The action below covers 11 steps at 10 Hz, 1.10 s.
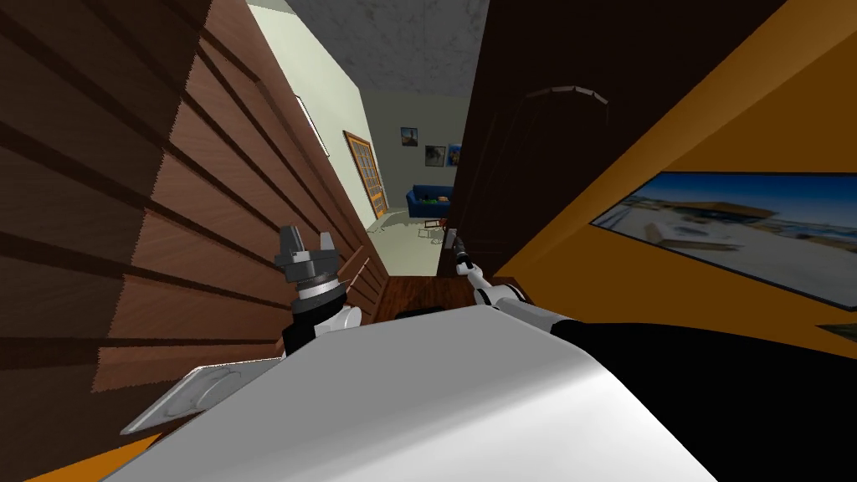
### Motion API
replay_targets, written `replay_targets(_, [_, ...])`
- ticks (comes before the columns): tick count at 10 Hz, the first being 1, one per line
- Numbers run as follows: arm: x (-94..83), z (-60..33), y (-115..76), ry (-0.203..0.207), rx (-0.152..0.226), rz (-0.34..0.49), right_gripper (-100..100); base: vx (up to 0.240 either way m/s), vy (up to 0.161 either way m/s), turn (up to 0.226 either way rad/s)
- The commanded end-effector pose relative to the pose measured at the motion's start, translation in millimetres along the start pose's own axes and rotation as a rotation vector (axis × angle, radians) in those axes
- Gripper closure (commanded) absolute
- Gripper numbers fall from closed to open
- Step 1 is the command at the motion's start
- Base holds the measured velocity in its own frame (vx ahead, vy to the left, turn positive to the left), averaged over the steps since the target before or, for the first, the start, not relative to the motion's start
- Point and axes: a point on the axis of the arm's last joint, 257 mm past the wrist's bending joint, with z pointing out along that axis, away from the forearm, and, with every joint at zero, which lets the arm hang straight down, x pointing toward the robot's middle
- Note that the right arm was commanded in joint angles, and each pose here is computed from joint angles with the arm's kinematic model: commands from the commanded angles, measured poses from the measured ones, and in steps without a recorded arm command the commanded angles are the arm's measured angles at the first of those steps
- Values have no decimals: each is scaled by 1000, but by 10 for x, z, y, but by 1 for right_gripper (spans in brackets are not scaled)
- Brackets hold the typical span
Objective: Pull the door open
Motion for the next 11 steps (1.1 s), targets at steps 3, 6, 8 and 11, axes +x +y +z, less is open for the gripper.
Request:
replay_targets(3, [-45, -3, -3, -9, 1, 0, -100, 211, -29, 27])
replay_targets(6, [-60, -2, -6, -12, 1, 0, -100, 155, -37, 18])
replay_targets(8, [-60, -2, -6, -12, 1, 0, 100, -17, 4, -3])
replay_targets(11, [-60, -2, -6, -12, 1, 0, 100, -20, 4, -3])
